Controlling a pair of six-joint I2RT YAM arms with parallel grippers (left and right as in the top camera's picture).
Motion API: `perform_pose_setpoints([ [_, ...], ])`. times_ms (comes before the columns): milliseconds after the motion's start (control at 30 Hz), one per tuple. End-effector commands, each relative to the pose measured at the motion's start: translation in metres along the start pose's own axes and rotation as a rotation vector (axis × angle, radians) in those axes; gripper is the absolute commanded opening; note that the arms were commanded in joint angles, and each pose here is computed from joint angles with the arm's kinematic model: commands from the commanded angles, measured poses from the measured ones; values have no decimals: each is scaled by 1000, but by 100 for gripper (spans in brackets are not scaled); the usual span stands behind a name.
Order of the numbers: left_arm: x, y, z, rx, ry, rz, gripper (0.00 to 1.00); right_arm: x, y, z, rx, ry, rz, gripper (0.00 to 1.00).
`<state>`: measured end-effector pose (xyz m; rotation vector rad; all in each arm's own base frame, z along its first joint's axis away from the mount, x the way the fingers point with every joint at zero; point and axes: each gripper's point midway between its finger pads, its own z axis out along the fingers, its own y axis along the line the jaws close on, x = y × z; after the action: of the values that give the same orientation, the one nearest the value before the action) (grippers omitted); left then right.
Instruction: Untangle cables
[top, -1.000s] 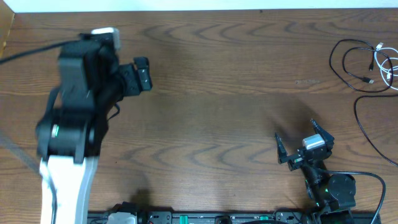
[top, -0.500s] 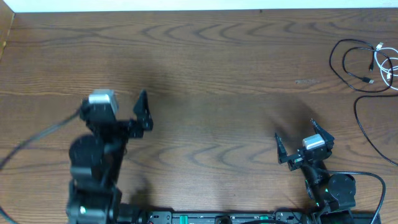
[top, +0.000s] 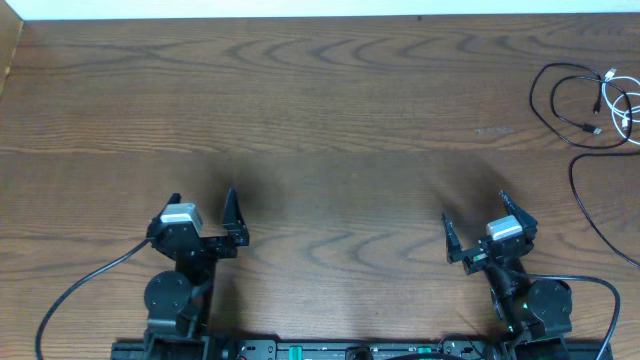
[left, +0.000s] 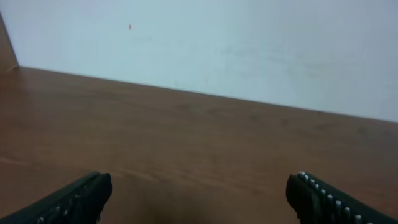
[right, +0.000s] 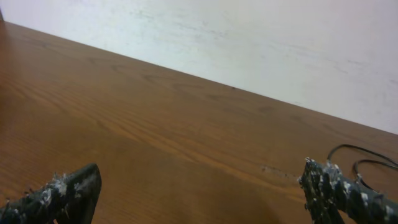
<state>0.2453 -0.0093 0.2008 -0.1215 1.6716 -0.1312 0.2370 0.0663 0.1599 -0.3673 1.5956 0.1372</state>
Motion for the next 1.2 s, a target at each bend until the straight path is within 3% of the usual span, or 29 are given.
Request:
perform_pose_setpoints([
  [0,10,5,1,-17,-23,44,95,0,2,0,-4,-2,10,99],
  [233,26,8,5,-11,-97,109,95,0,1,0,-4,-2,10,99],
  [533,63,14,5,-25,50,153,95,0,1,0,-4,-2,10,99],
  [1167,63,14,5,-24,52,153,95,0,1,0,-4,-2,10,99],
])
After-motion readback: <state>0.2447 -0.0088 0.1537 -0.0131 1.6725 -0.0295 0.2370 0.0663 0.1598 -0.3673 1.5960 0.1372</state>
